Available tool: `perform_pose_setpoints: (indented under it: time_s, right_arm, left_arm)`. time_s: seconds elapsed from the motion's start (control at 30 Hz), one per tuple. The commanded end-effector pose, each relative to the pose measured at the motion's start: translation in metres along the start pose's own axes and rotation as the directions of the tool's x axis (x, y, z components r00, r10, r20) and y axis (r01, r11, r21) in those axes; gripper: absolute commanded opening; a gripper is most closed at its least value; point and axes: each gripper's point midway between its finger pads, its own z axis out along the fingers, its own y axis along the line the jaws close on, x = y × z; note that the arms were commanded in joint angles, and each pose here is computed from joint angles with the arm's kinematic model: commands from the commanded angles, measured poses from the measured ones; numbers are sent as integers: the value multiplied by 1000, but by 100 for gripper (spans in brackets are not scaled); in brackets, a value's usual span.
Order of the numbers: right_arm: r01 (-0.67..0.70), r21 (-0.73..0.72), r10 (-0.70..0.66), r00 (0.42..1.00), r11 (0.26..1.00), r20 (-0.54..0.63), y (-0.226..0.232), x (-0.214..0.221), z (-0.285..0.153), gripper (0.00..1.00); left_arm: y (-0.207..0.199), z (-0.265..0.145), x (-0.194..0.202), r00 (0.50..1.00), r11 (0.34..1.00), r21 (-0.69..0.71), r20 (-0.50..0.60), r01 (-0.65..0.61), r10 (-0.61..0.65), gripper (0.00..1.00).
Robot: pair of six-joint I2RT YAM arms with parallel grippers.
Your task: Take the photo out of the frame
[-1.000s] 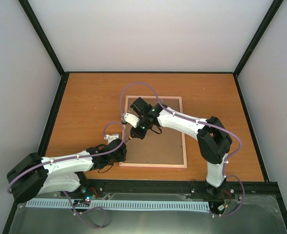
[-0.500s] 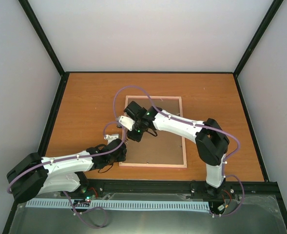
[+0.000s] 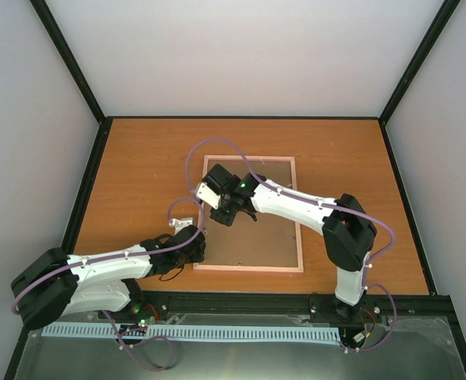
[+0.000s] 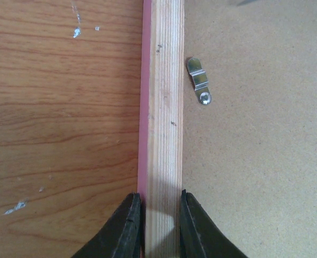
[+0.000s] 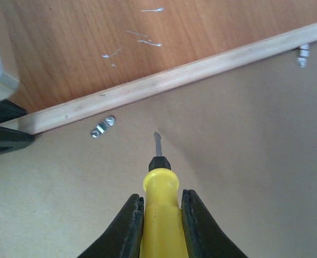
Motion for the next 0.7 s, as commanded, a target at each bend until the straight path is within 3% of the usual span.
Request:
perform_pose_setpoints:
  time_s: [0.0, 0.2, 0.23, 0.3, 0.37, 0.53, 0.67]
  right_arm:
    - [16, 62, -19, 999, 998, 47, -11, -8, -31, 3]
    - [57, -16, -54, 990, 998, 130, 4, -18, -53, 3]
    - [65, -16, -62, 988, 998, 143, 3, -16, -57, 3]
    - [55, 0, -54, 985, 998, 161, -3, -12, -62, 3]
    - [39, 3, -39, 985, 999, 170, -11, -6, -67, 3]
    - [-20, -20, 24, 974, 1000, 227, -33, 2, -90, 3]
    - [-56, -7, 55, 965, 998, 255, -52, 6, -111, 3]
  left_arm:
    - [-8, -3, -9, 999, 999, 31, 28, 35, -36, 1]
    - [-11, -10, -15, 998, 999, 37, 40, 38, -40, 1]
    - [-12, -13, -17, 998, 998, 41, 46, 38, -40, 5]
    - [-17, -21, -24, 998, 998, 59, 60, 33, -37, 31]
    - [-23, -31, -34, 995, 997, 72, 86, 36, -42, 48]
    - [-35, -49, -64, 986, 997, 82, 166, -2, -12, 58]
    - [-26, -40, -90, 988, 999, 43, 151, 9, -15, 61]
